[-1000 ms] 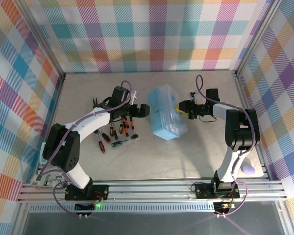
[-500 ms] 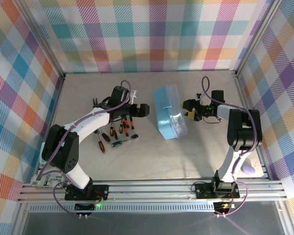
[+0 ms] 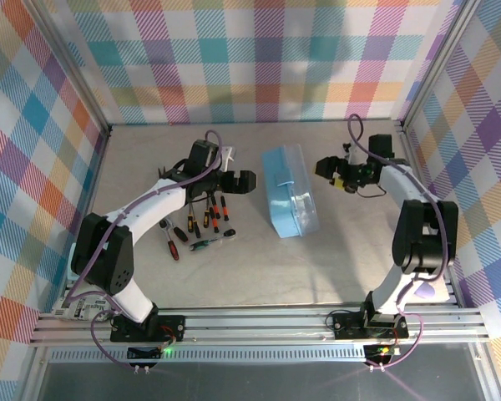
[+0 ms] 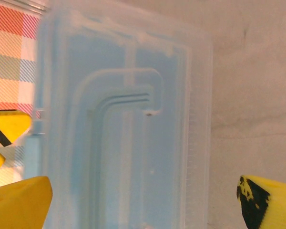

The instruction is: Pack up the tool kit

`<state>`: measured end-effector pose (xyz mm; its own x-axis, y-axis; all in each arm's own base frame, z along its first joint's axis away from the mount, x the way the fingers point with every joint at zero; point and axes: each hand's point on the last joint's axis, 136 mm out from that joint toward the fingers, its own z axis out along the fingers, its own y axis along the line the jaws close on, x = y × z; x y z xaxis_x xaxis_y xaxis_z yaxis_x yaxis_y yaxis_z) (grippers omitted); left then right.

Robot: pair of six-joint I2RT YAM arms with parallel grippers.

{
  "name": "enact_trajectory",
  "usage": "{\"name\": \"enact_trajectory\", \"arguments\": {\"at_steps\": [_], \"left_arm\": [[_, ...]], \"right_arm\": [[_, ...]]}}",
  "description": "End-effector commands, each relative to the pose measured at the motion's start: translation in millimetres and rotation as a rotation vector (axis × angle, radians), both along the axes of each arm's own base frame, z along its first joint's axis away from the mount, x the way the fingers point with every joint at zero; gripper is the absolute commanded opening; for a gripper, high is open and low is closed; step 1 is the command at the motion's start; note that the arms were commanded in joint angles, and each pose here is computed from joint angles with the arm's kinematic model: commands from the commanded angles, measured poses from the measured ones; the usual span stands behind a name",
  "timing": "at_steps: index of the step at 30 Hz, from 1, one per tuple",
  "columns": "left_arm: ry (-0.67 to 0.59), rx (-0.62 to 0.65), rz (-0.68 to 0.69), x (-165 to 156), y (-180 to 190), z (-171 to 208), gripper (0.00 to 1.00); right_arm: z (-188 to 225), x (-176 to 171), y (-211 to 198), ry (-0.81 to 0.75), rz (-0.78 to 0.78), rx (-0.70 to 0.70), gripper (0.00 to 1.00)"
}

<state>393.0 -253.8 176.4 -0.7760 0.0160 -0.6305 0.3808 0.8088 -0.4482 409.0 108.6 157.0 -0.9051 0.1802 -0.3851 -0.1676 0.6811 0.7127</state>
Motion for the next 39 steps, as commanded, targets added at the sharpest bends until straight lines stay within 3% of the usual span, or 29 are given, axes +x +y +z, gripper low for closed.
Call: {"name": "enact_trajectory", "arguments": {"at_steps": [1,7,13,18,26,34,39], "left_arm": [[-0.026,-0.119,0.010,4,-9,42,1.00],[0.063,-0.352,-0.027,2,-48,71,1.00],[0.205,-0.530,-0.090,-5,-88,78,1.00],[0.256,-0.495,-0.141,-17,-113,76,1.00],[0.340,-0.416,-0.111,-13,-123,45,1.00],[0.354,-0.309,-0.056,-12,-111,28,1.00],[0.357,-0.319,-0.053,-7,-114,25,1.00]], "right_arm": [[18,-12,-4,-0.014,0.021,-0.071,0.99],[32,-19,22,-0.058,0.098,-0.050,0.99],[17,-15,42,-0.046,0.123,-0.079,0.83],[16,-10,45,-0.052,0.111,-0.081,0.69],[10,-10,51,-0.041,0.120,-0.086,0.49],[0,-12,56,-0.024,0.124,-0.089,0.45],[-2,-13,58,-0.019,0.127,-0.094,0.40]]}}
